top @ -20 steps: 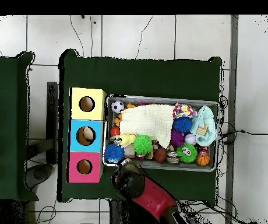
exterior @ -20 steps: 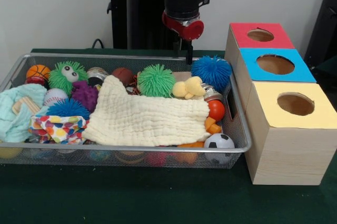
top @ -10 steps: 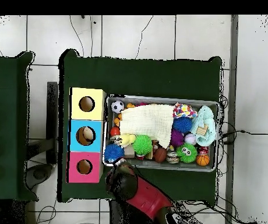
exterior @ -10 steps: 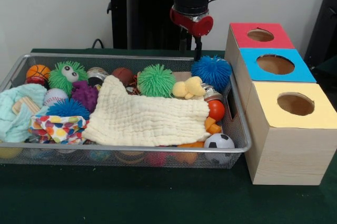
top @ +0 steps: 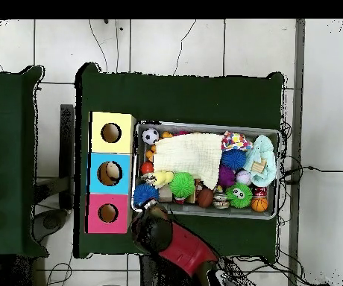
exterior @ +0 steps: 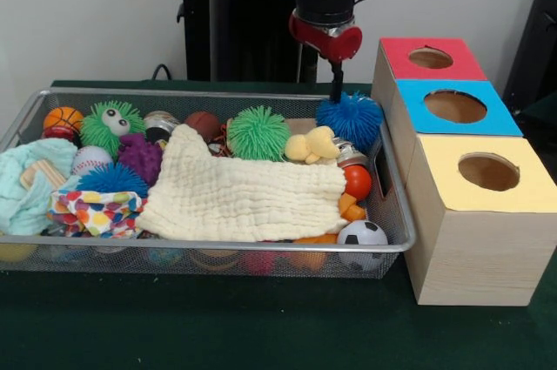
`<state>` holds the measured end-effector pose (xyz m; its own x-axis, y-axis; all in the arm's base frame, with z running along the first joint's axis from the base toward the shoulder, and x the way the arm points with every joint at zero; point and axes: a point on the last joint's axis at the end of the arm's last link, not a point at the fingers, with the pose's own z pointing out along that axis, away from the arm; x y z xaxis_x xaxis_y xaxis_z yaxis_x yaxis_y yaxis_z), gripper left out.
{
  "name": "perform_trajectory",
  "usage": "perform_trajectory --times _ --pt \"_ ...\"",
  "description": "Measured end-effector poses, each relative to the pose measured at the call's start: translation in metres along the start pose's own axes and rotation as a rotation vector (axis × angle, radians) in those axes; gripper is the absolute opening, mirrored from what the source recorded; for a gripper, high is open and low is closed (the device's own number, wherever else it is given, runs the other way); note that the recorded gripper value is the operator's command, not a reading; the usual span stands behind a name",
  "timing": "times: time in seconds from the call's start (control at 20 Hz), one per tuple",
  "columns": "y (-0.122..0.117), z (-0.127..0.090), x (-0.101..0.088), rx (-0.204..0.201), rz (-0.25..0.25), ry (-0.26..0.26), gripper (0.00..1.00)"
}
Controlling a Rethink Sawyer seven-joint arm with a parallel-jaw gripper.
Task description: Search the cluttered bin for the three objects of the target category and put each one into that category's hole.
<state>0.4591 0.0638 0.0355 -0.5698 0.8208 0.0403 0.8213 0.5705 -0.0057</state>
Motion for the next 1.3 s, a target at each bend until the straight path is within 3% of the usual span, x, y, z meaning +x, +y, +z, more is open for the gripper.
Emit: perform_trajectory --times 0.55,1.3 --pt "-0.005 0.018 -0.018 0.008 0.036 0.004 1.00" --pt "0.027 0.016 -0.057 -0.049 0.036 -0.067 1.00"
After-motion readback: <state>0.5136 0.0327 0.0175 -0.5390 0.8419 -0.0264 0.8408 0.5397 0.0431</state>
